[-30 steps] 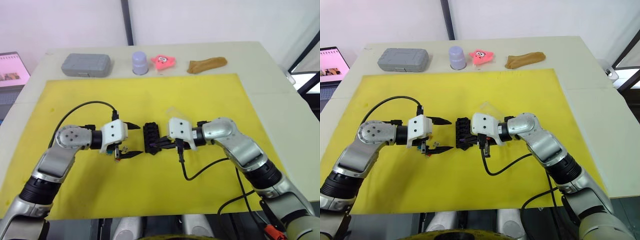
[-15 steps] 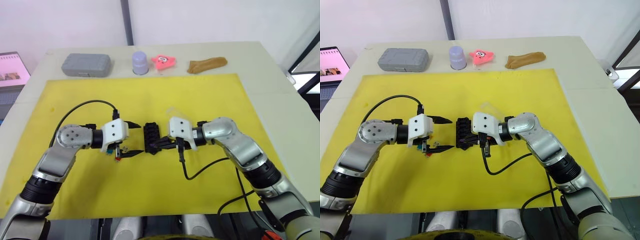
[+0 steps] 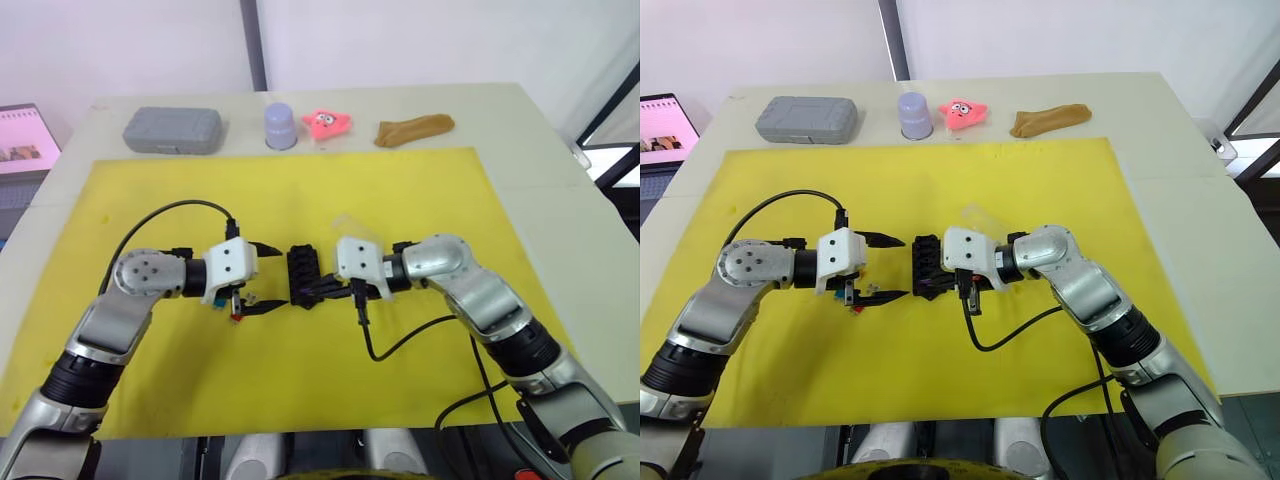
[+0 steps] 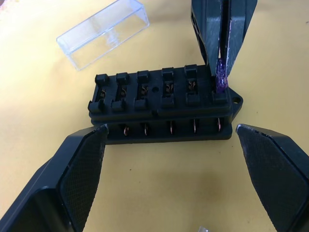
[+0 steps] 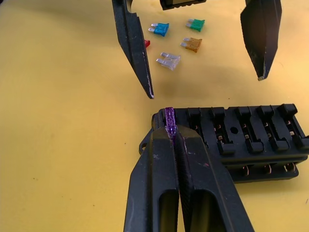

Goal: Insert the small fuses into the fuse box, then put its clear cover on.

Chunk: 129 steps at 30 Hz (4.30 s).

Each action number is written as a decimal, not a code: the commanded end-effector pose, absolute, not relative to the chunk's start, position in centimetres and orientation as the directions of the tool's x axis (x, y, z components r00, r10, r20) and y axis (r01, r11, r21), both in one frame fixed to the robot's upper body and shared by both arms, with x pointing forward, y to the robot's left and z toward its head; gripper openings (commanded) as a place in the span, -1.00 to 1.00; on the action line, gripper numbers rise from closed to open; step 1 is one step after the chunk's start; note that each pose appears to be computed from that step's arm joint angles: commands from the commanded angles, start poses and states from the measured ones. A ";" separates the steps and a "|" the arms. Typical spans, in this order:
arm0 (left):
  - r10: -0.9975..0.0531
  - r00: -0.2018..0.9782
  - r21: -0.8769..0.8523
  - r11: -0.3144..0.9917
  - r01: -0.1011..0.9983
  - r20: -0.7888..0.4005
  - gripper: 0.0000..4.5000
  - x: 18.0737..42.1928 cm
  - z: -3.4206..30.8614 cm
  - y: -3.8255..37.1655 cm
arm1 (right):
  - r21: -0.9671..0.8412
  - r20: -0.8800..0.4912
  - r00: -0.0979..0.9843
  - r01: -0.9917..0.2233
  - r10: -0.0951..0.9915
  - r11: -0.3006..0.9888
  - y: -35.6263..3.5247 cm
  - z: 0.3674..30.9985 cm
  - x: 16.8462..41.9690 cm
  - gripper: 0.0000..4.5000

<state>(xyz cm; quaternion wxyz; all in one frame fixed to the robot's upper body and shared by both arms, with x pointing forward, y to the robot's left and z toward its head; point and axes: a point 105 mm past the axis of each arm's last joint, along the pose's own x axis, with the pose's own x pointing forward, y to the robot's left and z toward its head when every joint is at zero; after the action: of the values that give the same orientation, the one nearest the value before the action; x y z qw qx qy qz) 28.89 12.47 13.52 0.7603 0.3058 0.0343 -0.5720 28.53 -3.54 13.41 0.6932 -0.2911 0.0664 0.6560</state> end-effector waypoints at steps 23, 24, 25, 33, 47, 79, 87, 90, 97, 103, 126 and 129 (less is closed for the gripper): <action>-0.856 0.343 0.458 0.144 0.877 -0.388 1.00 28.7 14.4 12.0 | -0.283 -0.422 0.130 -0.959 0.897 0.006 -3.0 16.3 28.4 0.55; -0.855 0.343 0.457 0.145 0.877 -0.388 1.00 28.7 14.4 12.0 | -0.278 -0.413 0.126 -0.961 0.902 0.007 -3.0 16.7 28.3 0.55; -0.855 0.343 0.458 0.145 0.877 -0.388 1.00 28.7 14.4 12.0 | -0.271 -0.403 0.122 -0.963 0.907 0.009 -3.0 17.1 28.1 0.55; -0.853 0.351 0.461 0.150 0.874 -0.387 1.00 29.0 14.4 12.2 | -0.244 -0.325 0.162 -0.966 0.932 0.083 -2.7 18.5 28.5 0.32; -0.837 0.395 0.472 0.192 0.860 -0.379 1.00 30.0 14.6 12.9 | -0.201 -0.372 0.167 -0.975 0.913 0.096 -2.7 14.9 29.4 -0.96; -0.821 0.436 0.466 0.244 0.851 -0.367 1.00 30.5 14.6 14.1 | -0.167 -0.344 0.273 -0.959 0.898 0.227 -5.0 16.6 31.2 -0.96; -0.812 0.454 0.462 0.265 0.847 -0.366 1.00 30.7 14.8 14.8 | -0.200 -0.461 0.312 -0.949 0.831 0.245 -6.3 13.2 31.6 -0.96; -0.807 0.466 0.458 0.282 0.843 -0.362 1.00 30.7 15.2 15.3 | -0.186 -0.471 0.284 -0.957 0.835 0.221 -5.6 12.6 31.1 -0.96; -0.777 0.480 0.439 0.294 0.849 -0.407 1.00 30.3 15.3 17.3 | -0.166 -0.456 0.207 -0.975 0.866 0.145 -4.0 12.6 29.7 -0.96; -0.702 0.535 0.440 0.340 0.831 -0.469 1.00 30.3 15.5 21.1 | -0.163 -0.444 0.158 -0.982 0.882 0.094 -2.8 13.0 28.7 -0.96; -0.790 0.416 -0.305 0.574 0.760 -0.449 1.00 27.1 16.9 27.1 | -0.408 -0.409 0.147 -0.912 0.901 -0.036 -7.5 23.7 26.3 0.32; -0.822 0.385 -0.497 0.562 0.661 -0.418 1.00 27.1 16.1 26.8 | -0.431 -0.416 0.150 -0.901 0.897 -0.049 -6.8 24.1 26.6 0.98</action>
<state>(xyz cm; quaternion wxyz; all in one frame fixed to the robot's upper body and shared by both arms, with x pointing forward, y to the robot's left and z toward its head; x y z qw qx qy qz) 27.37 26.98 16.52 0.8349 -0.0763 0.3040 -0.4524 26.93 -7.30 23.17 0.6966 -0.3002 0.0227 0.6512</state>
